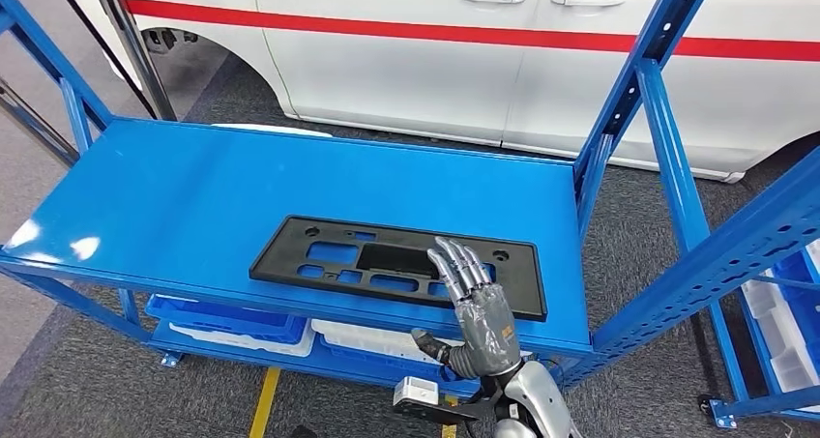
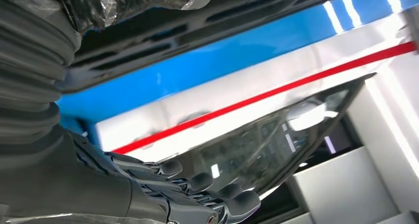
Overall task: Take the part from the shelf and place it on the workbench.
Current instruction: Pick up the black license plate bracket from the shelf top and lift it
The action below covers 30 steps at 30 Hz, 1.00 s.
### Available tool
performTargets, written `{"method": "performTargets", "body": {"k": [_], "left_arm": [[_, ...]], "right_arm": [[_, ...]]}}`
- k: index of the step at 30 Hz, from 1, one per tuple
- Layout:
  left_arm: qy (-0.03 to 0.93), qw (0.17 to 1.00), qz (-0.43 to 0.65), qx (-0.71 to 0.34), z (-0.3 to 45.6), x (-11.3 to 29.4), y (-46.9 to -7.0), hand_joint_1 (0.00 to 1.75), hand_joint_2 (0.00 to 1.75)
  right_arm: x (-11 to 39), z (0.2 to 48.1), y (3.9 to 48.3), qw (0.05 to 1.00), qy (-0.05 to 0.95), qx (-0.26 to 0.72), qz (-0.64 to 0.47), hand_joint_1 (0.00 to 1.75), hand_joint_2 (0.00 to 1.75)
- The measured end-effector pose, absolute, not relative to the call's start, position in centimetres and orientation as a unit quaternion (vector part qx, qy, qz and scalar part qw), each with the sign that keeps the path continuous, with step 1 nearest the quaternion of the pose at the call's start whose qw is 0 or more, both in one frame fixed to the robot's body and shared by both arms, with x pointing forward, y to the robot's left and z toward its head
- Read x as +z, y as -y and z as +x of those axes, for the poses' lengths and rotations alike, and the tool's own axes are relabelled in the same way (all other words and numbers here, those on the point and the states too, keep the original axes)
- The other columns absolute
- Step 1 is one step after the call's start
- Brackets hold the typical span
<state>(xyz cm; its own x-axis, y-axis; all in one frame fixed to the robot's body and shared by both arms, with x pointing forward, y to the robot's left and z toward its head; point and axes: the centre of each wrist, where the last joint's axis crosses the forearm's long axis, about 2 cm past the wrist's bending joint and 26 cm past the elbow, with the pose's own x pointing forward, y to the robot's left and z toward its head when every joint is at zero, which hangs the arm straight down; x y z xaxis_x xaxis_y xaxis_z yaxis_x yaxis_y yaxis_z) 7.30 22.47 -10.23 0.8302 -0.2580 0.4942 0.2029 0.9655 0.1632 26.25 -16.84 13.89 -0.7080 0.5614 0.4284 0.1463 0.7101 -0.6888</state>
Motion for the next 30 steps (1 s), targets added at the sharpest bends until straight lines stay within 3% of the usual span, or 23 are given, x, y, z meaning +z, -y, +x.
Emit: {"method": "performTargets", "body": {"k": [11,30], "left_arm": [[0.266,0.954,0.046,-0.127,7.6,-10.2,-22.3,0.0,0.0],[0.262,0.956,0.047,-0.126,7.2,-10.2,-22.4,0.0,0.0]], "right_arm": [[14.4,28.6,21.7,0.305,0.82,0.372,-0.311,0.0,1.75],[12.9,29.3,25.4,0.376,0.763,0.434,-0.297,0.0,1.75]]}}
